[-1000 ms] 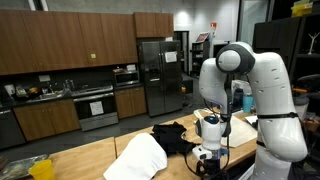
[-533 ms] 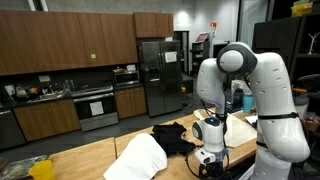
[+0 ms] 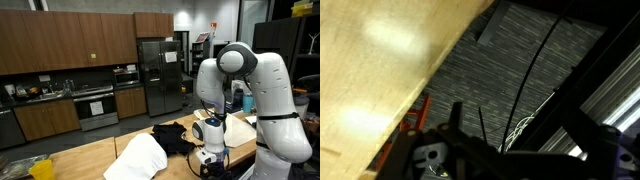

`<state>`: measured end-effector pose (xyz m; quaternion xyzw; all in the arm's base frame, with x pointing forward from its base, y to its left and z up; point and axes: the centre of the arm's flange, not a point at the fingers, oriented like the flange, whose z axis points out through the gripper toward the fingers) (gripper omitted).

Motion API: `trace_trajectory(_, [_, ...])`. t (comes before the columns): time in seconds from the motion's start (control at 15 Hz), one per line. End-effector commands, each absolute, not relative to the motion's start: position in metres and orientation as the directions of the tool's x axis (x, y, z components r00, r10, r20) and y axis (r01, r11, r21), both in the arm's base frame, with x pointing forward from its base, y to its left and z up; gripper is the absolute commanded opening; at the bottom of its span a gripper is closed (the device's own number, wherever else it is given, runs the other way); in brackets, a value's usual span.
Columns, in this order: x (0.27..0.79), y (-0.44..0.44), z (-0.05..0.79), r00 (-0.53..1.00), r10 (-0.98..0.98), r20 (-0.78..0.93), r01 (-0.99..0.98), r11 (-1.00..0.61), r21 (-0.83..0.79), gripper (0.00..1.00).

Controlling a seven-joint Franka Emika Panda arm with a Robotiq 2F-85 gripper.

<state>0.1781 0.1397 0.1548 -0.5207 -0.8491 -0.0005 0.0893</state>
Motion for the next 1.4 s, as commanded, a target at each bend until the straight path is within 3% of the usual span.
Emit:
trace_trajectory(0.0, [0.183,0.145,0.205,-0.467,0.883,0.048,0.879,0.47,-0.086,1.0])
trace_trajectory(1.0, [0.188,0.166,0.231,-0.617,0.765,-0.186,0.787,0.606,-0.116,1.0])
trace_trajectory(1.07, [0.175,0.145,0.156,-0.611,0.775,-0.158,0.79,0.608,-0.072,1.0])
trace_trajectory(1.33, [0.171,0.138,0.154,-0.614,0.769,-0.178,0.788,0.609,-0.091,1.0])
